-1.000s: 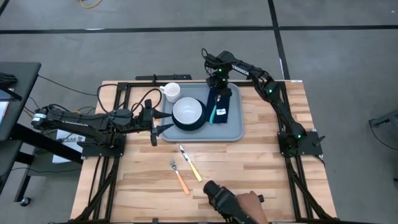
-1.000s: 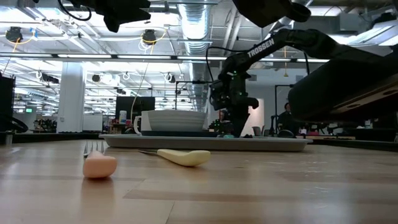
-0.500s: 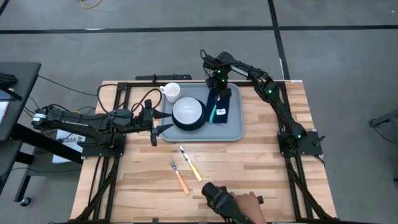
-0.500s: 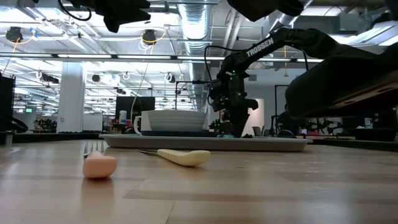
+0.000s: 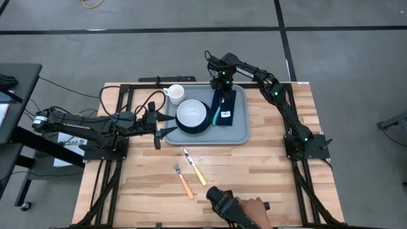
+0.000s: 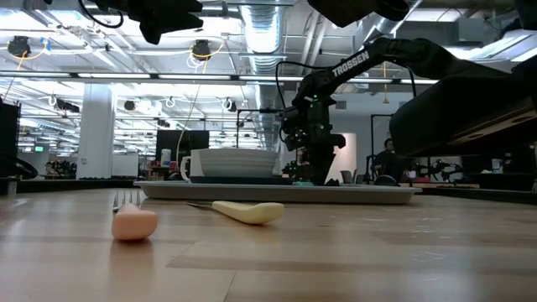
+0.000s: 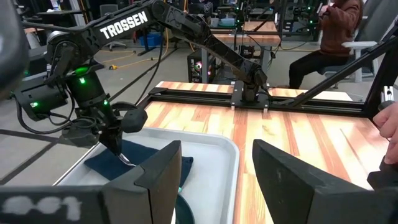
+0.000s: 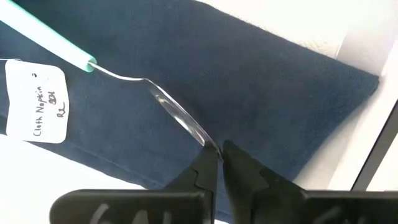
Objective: Set up tray
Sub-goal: Put the blue spoon on the black napkin, then adjust the black napkin, then put the orange fork to the left of the blue spoon on the black napkin
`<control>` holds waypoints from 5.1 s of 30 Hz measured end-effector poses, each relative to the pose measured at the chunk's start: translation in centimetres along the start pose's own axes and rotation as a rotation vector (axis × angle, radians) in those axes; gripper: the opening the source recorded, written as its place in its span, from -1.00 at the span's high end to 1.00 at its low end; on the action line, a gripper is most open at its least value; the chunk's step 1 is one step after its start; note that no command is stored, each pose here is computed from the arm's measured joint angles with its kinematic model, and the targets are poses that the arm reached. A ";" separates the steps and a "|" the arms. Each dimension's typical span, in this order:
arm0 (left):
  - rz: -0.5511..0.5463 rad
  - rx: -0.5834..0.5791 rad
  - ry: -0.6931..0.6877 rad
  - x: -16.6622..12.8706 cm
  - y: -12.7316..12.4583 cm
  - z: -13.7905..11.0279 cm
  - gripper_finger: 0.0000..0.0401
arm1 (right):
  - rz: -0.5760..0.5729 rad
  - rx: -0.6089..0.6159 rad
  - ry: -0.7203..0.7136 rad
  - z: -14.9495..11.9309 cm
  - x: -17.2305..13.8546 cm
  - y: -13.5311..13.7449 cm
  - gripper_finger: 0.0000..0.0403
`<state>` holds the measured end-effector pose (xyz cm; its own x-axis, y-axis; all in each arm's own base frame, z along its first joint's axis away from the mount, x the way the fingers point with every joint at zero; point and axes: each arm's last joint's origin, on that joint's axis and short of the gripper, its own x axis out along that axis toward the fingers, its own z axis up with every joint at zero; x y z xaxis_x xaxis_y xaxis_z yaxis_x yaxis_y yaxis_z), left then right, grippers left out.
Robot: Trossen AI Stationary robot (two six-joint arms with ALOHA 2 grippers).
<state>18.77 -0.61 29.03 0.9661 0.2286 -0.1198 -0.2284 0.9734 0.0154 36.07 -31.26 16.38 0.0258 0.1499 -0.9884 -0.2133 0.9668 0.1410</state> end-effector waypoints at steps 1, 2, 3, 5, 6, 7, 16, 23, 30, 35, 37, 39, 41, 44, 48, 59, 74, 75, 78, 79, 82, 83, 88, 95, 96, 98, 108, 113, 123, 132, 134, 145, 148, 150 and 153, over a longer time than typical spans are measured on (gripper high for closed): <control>0.000 0.000 0.000 0.0 0.0 0.0 0.07 | 0.000 0.001 0.000 0.0 0.0 0.0 0.90; 0.000 0.000 0.000 0.0 0.0 0.0 0.07 | 0.000 0.001 0.000 0.0 0.0 0.0 0.87; 0.000 0.000 0.000 0.0 0.0 0.0 0.07 | -0.001 0.001 0.000 0.0 0.0 0.0 0.83; 0.000 0.000 0.000 0.0 0.0 0.0 0.07 | -0.001 0.001 0.000 0.0 0.0 0.0 0.75; 0.000 0.000 0.000 0.0 0.0 0.0 0.07 | -0.001 0.001 0.000 0.0 0.0 0.0 0.72; 0.000 0.000 0.000 0.0 0.0 0.0 0.07 | -0.001 0.001 0.000 0.0 0.0 0.0 0.68; 0.000 0.000 0.000 0.0 0.0 0.0 0.07 | 0.019 -0.004 0.015 -0.1 0.0 0.2 0.59; 0.000 0.003 0.009 0.0 0.0 -0.1 0.07 | 0.043 0.042 0.031 -1.0 -1.5 0.7 0.59; -0.020 -0.005 0.009 0.0 -0.1 -0.1 0.07 | 0.025 0.073 0.004 -1.0 -3.3 1.4 0.59; -0.024 -0.011 0.011 0.0 -0.1 -0.1 0.07 | 0.129 0.075 -0.065 -0.3 -4.4 3.2 0.59; -0.020 -0.015 0.015 0.0 -0.1 -0.1 0.07 | 0.152 0.071 -0.075 0.6 -4.2 4.1 0.59; -0.017 -0.018 0.026 0.0 -0.1 -0.2 0.07 | 0.158 0.049 -0.068 1.6 -3.9 4.9 0.59; -0.018 -0.025 0.033 0.0 -0.1 -0.3 0.07 | 0.161 0.020 -0.061 2.6 -3.7 5.8 0.59; -0.022 -0.032 0.038 0.0 -0.2 -0.4 0.07 | 0.152 -0.027 -0.036 4.2 -3.4 7.3 0.59; -0.001 -0.031 0.024 -0.1 -0.4 -0.7 0.07 | 0.122 -0.050 -0.032 5.5 -4.3 9.3 0.59; 0.043 0.000 0.028 -0.4 -1.1 -0.8 0.07 | 0.219 0.201 -0.171 -0.2 -10.9 15.5 0.60; 0.038 -0.006 0.032 -0.4 -1.2 -0.9 0.07 | -0.431 0.218 -0.411 -6.2 -1.1 24.5 0.60; 0.038 -0.008 0.027 -0.4 -1.2 -0.8 0.07 | -0.435 0.210 -0.422 -6.1 -0.9 24.6 0.60; 0.038 -0.010 0.024 -0.4 -1.2 -0.8 0.07 | -0.443 0.203 -0.444 -5.3 -0.3 24.2 0.62; 0.038 -0.010 0.023 -0.4 -1.2 -0.8 0.07 | -0.446 0.204 -0.450 -5.1 -0.1 24.0 0.64; 0.038 -0.010 0.024 -0.4 -1.2 -0.8 0.07 | -0.448 0.247 -0.478 -4.6 0.6 23.0 0.76; 0.038 -0.010 0.024 -0.4 -1.2 -0.8 0.07 | -0.441 0.264 -0.485 -4.5 0.9 22.7 0.81; 0.035 -0.008 0.025 -0.4 -1.2 -0.8 0.07 | -0.407 0.341 -0.513 -4.1 2.5 20.7 0.96; 0.033 -0.008 0.026 -0.4 -1.2 -0.8 0.07 | -0.336 0.343 -0.480 -3.4 5.4 19.8 0.99; 0.033 -0.008 0.026 -0.4 -1.2 -0.8 0.07 | -0.316 0.341 -0.468 -3.4 5.8 19.8 0.99; 0.033 -0.008 0.027 -0.4 -1.2 -0.8 0.07 | -0.287 0.336 -0.471 -3.3 6.2 19.7 1.00; 0.033 -0.008 0.026 -0.4 -1.2 -0.8 0.07 | -0.225 0.315 -0.377 -3.9 6.3 20.7 1.00; 0.033 -0.007 0.027 -0.4 -1.2 -0.8 0.07 | -0.193 0.305 -0.338 -4.8 5.5 21.3 1.00; 0.033 -0.009 0.026 -0.4 -1.2 -0.8 0.07 | -0.203 0.314 -0.308 -6.0 4.8 20.7 1.00; 0.033 -0.009 0.026 -0.4 -1.2 -0.8 0.07 | -0.326 0.328 -0.322 -4.1 3.0 20.9 0.90; 0.033 -0.009 0.026 -0.4 -1.2 -0.8 0.07 | -0.336 0.320 -0.318 -3.4 2.1 21.2 0.84; 0.034 0.008 0.084 -1.8 -0.6 -1.1 0.07 | -0.204 0.417 -0.319 -0.5 0.8 25.5 0.71; 0.022 -0.005 0.069 -2.5 -0.7 -0.9 0.07 | -0.174 0.456 -0.288 -0.2 2.3 28.2 0.71; 0.007 -0.010 0.034 -2.8 -0.8 -1.1 0.07 | -0.215 0.473 -0.286 -0.1 3.4 30.3 0.71; -0.001 -0.007 -0.044 -3.2 -0.6 -0.9 0.07 | -0.344 0.527 -0.313 0.0 4.5 33.6 0.71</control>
<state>15.68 -1.98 28.53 0.9707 0.2282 -0.0758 -0.2283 0.9736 0.0078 28.97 1.89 16.63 0.3040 -0.2069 -0.9299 0.3577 0.9295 -0.0899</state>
